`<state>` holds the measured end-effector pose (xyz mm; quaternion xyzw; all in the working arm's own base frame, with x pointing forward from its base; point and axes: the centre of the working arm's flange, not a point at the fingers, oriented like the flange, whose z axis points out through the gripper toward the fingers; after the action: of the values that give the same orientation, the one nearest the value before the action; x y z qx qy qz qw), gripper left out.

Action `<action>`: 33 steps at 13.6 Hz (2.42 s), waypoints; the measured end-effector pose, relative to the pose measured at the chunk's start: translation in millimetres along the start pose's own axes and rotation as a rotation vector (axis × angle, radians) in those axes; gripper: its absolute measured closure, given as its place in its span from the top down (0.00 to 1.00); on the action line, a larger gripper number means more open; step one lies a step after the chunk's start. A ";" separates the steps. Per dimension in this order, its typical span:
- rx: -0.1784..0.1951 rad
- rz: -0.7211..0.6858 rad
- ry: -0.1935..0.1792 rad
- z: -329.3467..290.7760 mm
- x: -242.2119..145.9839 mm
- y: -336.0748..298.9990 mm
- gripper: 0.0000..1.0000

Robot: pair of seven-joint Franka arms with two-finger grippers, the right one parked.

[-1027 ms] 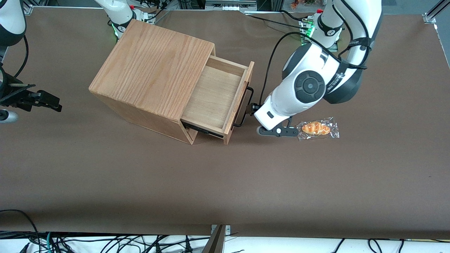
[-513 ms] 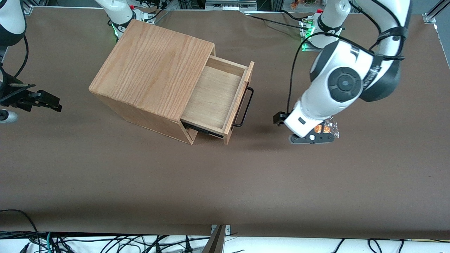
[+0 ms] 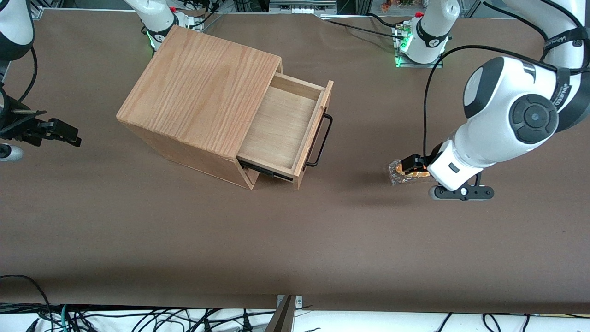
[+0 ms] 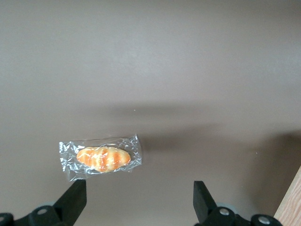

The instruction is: Open top drawer with left arm

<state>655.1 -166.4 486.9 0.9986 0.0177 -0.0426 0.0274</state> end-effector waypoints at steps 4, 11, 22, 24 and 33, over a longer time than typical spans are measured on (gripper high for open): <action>0.008 -0.056 -0.025 -8.3 2.7 -41.1 1.00; 0.012 0.042 -0.015 -18.9 14.4 -134.3 1.00; 0.054 0.135 0.046 -33.6 19.2 -205.2 1.00; 0.055 0.138 0.055 -39.2 17.3 -203.6 1.00; 0.053 0.155 0.061 -52.6 6.3 -191.0 1.00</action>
<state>658.6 27.4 528.5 0.9981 -0.0601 -0.0105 0.0034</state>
